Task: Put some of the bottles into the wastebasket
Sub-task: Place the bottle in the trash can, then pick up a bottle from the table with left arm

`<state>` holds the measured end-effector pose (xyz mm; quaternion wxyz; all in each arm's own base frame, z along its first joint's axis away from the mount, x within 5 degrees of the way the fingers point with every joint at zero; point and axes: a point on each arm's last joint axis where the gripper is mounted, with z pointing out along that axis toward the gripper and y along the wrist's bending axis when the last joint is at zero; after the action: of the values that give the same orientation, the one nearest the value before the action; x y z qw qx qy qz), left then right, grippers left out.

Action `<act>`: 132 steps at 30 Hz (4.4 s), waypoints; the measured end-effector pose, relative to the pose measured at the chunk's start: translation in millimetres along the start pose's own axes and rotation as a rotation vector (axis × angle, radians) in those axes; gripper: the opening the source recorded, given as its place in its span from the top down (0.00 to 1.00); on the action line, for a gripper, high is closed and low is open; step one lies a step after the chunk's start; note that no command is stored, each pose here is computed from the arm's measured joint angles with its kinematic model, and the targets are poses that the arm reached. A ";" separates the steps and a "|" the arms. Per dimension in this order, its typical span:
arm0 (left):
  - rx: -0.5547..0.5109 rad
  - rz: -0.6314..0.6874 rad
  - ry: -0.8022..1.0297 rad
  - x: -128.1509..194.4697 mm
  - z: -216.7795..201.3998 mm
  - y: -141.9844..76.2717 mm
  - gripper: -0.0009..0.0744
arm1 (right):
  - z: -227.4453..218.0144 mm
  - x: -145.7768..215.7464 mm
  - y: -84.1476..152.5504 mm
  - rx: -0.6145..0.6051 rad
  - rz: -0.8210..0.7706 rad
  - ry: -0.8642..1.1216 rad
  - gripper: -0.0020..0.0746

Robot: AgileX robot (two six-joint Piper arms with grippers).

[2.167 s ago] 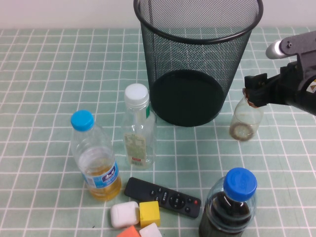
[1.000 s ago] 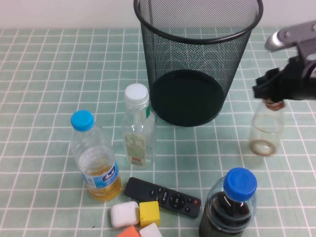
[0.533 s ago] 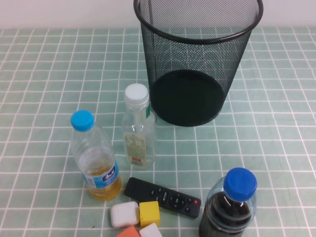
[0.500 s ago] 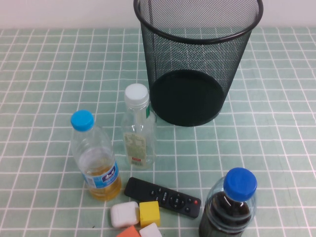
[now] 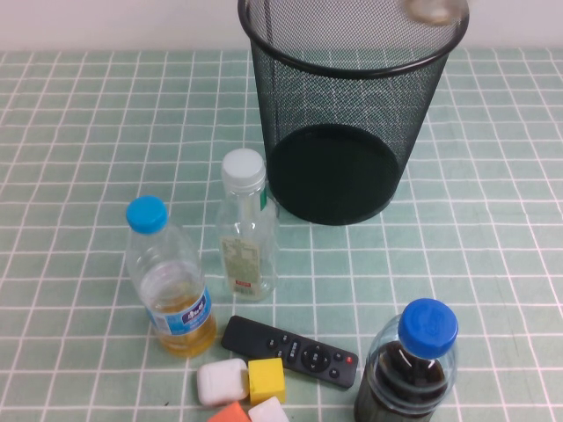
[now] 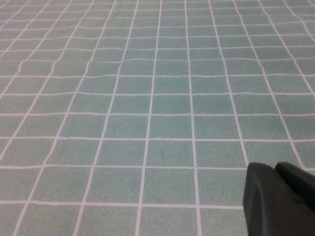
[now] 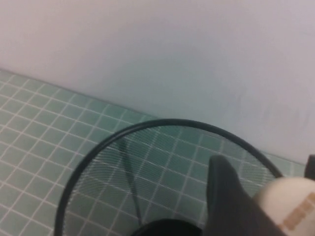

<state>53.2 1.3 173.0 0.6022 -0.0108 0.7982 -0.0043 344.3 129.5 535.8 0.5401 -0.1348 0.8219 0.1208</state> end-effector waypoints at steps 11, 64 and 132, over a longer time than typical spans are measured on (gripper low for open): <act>0.000 0.000 0.000 0.0 0.0 0.0 0.99 | 107.2 35.2 59.8 -0.108 -0.138 -0.005 0.98; 0.000 0.000 0.000 0.0 0.0 0.0 0.99 | 12.7 22.7 21.5 0.148 -0.110 0.165 0.98; 0.000 0.000 0.000 0.0 0.0 0.0 0.99 | -156.1 414.4 -33.5 0.203 0.316 0.066 0.98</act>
<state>53.2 1.3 173.0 0.6022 -0.0108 0.7982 -0.0043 65.1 6.7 213.1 0.4982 0.0474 0.8580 0.1159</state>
